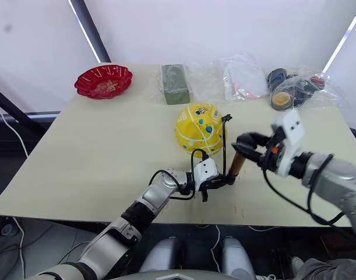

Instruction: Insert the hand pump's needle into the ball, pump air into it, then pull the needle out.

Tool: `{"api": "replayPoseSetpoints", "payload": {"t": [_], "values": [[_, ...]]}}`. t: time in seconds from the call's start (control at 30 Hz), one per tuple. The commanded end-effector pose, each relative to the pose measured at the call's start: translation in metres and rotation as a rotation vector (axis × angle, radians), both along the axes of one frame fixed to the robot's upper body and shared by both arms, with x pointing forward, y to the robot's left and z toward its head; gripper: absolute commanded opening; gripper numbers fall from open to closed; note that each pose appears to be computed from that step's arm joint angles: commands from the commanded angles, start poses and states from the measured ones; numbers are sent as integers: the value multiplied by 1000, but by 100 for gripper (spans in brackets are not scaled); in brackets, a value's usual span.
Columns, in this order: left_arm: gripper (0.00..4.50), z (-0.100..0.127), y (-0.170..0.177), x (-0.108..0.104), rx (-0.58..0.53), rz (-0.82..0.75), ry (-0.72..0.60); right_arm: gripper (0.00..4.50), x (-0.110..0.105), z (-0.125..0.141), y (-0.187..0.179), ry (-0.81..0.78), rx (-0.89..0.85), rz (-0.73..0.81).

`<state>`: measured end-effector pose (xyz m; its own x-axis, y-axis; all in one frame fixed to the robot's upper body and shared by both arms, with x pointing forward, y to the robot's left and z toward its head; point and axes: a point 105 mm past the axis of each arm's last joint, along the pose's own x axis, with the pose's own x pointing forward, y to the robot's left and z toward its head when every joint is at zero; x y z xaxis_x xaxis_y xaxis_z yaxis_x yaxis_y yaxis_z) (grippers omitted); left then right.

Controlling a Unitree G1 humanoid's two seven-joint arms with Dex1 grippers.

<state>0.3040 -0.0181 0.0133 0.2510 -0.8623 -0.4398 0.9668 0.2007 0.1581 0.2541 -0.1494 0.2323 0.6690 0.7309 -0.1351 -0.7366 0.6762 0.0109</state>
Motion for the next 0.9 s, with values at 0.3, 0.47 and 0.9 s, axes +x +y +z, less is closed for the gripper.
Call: {"api": "replayPoseSetpoints", "payload": {"t": [0.3,0.47,0.9], "values": [[36,-39,23,-11,109,33,122,202,15,-10,-8,62,-64,-92],[36,-38,21,-11,104,36,119,202,20,-64,-1,159,-77,-94],[36,-39,24,-10,102,56,115,202,18,-39,-1,-30,-26,-63]]}}
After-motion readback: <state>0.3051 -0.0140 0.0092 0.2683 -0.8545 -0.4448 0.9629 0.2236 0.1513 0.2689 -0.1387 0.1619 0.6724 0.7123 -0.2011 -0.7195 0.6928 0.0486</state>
